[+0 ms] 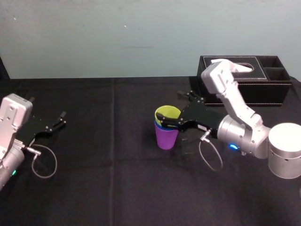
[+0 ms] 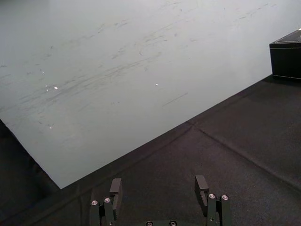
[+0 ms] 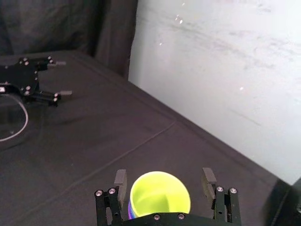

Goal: Stack the three plastic cups sequentially using one hand.

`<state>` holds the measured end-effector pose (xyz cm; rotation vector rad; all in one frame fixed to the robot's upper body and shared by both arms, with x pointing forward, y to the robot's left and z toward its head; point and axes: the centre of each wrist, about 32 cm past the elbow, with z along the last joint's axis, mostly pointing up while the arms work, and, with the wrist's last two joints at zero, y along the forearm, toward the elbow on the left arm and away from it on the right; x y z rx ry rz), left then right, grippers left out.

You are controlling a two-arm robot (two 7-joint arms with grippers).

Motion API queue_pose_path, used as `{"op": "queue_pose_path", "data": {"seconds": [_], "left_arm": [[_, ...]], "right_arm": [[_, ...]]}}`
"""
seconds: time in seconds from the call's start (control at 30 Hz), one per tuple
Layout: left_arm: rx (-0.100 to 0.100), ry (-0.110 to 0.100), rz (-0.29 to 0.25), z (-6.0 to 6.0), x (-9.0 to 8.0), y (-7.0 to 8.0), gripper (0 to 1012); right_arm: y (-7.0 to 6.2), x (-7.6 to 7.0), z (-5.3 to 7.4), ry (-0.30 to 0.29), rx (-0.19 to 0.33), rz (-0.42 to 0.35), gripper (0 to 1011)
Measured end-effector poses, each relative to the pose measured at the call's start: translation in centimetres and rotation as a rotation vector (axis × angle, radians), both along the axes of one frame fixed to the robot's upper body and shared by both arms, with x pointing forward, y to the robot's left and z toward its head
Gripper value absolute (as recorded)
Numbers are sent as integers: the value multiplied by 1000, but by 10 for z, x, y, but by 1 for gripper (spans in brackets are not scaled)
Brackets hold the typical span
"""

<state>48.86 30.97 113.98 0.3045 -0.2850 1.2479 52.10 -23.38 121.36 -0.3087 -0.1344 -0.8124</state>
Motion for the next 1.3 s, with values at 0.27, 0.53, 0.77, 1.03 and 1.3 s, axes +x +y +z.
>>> {"op": "queue_pose_path", "data": {"seconds": [0.27,0.53,0.77,1.03,1.3], "left_arm": [[0,0,0,0,0,0,1010],[0,0,0,0,0,0,1010],[0,0,0,0,0,0,1010],[0,0,0,0,0,0,1010],[0,0,0,0,0,0,1010]], "right_arm": [[-19,-14,2,-51,13,-80,1004],[-51,-22,-9,-84,19,-182,1004],[-73,-24,-23,-81,8,-245,1004],[-89,-24,-39,-61,-7,-294,1004],[-88,-24,-38,-64,-6,-289,1004]]}}
